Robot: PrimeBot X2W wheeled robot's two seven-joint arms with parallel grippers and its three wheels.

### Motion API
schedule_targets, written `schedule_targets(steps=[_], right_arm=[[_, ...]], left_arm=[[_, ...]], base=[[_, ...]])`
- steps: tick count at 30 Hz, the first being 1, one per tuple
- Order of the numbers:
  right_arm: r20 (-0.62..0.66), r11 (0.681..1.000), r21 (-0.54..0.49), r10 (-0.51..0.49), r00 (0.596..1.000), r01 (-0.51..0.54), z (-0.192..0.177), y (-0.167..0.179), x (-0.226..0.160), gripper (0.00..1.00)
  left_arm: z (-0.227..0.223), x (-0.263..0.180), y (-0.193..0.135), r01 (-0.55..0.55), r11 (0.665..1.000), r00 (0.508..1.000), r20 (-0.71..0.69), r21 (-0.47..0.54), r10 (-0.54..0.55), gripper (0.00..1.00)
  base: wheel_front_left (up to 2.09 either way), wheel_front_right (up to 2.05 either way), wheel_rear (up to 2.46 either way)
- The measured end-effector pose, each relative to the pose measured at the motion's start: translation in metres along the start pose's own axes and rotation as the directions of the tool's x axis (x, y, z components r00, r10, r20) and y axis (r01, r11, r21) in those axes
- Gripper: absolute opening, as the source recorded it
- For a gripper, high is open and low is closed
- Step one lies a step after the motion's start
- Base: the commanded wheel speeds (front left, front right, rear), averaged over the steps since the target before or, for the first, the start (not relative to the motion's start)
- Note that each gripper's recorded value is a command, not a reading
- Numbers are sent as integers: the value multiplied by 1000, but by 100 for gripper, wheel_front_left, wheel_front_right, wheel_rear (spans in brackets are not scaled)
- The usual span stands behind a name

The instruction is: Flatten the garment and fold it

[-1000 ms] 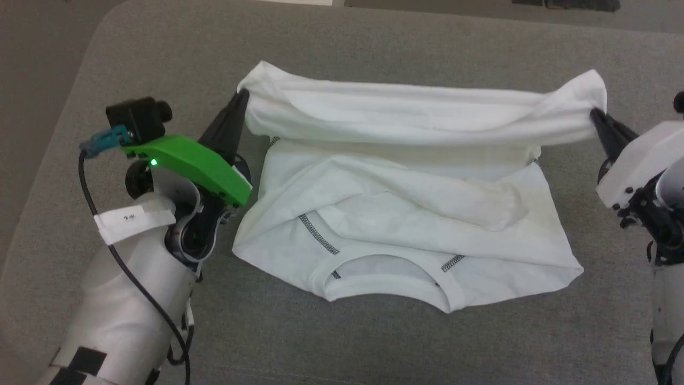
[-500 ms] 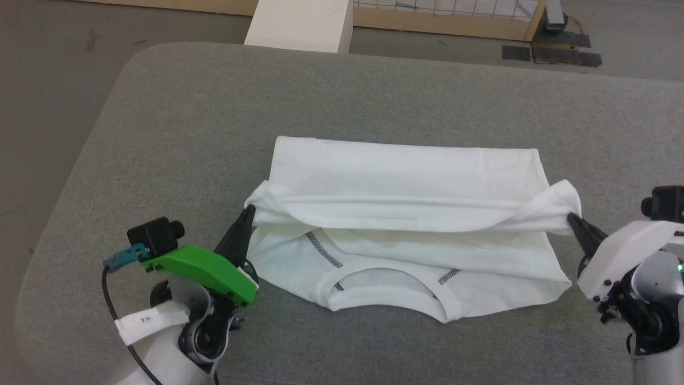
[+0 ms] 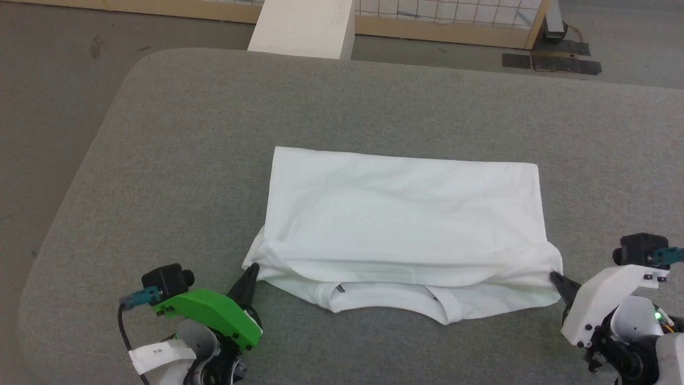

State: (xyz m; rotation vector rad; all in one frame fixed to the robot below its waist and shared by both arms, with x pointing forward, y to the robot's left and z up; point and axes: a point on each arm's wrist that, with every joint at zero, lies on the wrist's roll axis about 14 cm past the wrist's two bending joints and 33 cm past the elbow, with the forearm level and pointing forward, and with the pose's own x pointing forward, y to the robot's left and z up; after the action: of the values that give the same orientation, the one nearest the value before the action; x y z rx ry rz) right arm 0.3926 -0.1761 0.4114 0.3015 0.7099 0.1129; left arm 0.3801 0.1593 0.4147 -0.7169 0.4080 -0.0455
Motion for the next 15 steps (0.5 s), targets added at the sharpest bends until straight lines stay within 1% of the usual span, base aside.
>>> schedule_targets(steps=[4,5,6,7,8,15], right_arm=[[-71,1000,-10,0,997,-1,-18,1,2,0],[-82,1000,-9,-1,997,0,-21,0,1,0],[-89,1000,-10,-1,996,0,-23,0,1,28],[-92,1000,-11,0,996,-1,-23,1,0,50],[-93,1000,-12,1,996,-2,-24,1,-1,100],[-78,1000,-7,-5,997,4,-15,-9,-15,100]], left_arm=[[-14,-1,8,-33,999,998,-62,18,34,0],[-15,-1,9,-37,999,997,-68,19,38,26],[-17,-1,10,-42,999,996,-75,22,44,50],[-19,-1,12,-52,998,995,-87,30,55,95],[-19,-2,14,-61,998,994,-89,33,63,100],[-7,-7,27,-106,991,990,-87,76,113,100]], base=[[0,0,0],[0,0,0],[0,0,0],[0,0,0],[0,0,0],[0,0,0]])
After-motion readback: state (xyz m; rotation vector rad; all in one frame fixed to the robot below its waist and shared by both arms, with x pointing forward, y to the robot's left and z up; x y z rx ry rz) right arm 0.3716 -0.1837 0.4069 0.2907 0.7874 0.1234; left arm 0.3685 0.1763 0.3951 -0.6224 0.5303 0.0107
